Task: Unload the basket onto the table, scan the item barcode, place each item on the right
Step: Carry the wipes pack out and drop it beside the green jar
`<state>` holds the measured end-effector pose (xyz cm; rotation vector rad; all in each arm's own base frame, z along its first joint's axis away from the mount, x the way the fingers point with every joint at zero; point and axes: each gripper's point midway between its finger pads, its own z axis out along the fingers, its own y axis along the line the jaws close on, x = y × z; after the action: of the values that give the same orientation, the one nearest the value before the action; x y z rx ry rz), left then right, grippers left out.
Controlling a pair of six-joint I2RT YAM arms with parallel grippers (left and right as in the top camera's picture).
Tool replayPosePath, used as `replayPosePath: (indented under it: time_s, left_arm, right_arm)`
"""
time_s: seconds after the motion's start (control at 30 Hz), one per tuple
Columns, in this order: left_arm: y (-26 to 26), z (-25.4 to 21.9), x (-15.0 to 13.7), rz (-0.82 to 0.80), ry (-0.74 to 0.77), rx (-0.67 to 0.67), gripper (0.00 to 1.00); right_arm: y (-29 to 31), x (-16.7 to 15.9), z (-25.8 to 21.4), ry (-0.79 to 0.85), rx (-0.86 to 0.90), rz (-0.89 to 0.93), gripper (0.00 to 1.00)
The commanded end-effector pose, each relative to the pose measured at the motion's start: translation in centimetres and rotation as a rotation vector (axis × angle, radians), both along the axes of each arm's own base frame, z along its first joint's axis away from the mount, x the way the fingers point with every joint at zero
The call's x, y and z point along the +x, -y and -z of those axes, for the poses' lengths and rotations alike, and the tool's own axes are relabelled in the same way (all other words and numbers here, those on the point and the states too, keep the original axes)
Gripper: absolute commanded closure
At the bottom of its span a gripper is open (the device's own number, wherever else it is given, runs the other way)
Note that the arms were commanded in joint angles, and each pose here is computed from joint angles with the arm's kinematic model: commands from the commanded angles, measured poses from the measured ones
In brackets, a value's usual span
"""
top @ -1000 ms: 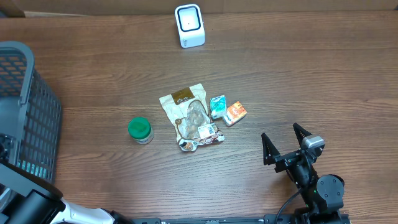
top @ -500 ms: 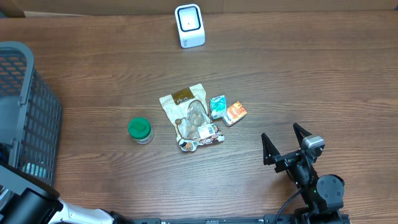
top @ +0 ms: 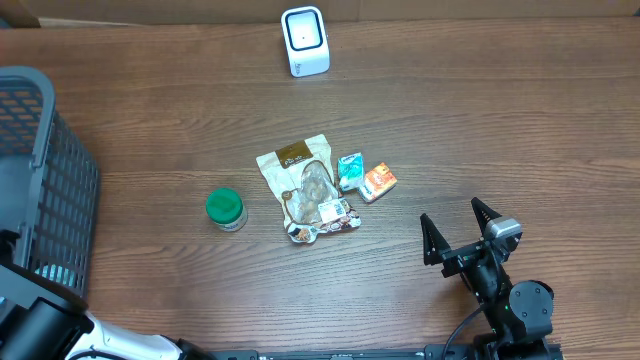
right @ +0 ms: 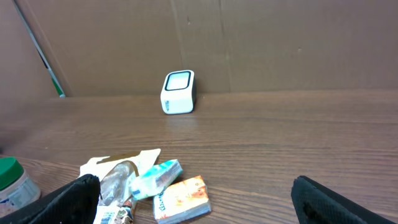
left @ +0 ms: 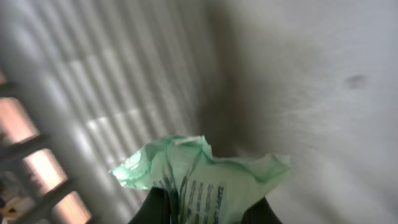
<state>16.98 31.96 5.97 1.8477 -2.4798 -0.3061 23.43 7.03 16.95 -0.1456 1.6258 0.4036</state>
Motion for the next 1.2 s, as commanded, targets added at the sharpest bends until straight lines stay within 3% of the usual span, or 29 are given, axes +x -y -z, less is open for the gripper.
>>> replayPosePath:
  time_s: [0.0, 0.17, 0.27, 0.43, 0.53, 0.7, 0.9, 1.17]
  left_arm:
    - [-3.0, -7.1, 2.1, -0.004, 0.081, 0.102, 0.96]
    - [-3.5, -15.7, 3.4, -0.049, 0.188, 0.179, 0.96]
    - [-2.1, -21.2, 7.0, 0.004, 0.408, 0.182, 0.96]
    - [4.3, -29.5, 13.8, 0.165, 0.833, 0.053, 0.96]
    - [9.5, -32.5, 16.7, 0.308, 0.97, -0.057, 0.96]
    - [17.7, -31.4, 19.8, 0.55, 0.88, -0.13, 0.96]
    - [26.0, -27.7, 22.4, 0.798, 0.627, -0.032, 0.96]
    - [36.7, -22.1, 24.0, 1.085, 0.427, 0.028, 0.96]
  right_arm:
    - [-0.1, -0.1, -0.4, 0.017, -0.001, -0.007, 0.0]
    - [-0.1, -0.1, -0.4, 0.017, -0.001, -0.007, 0.0]
    - [-0.1, -0.1, -0.4, 0.017, -0.001, -0.007, 0.0]
    - [-0.1, -0.1, -0.4, 0.017, -0.001, -0.007, 0.0]
    - [-0.1, -0.1, -0.4, 0.017, -0.001, -0.007, 0.0]
    - [-0.1, -0.1, -0.4, 0.017, -0.001, -0.007, 0.0]
    - [-0.1, -0.1, -0.4, 0.017, -0.001, -0.007, 0.0]
    - [-0.1, -0.1, -0.4, 0.017, -0.001, -0.007, 0.0]
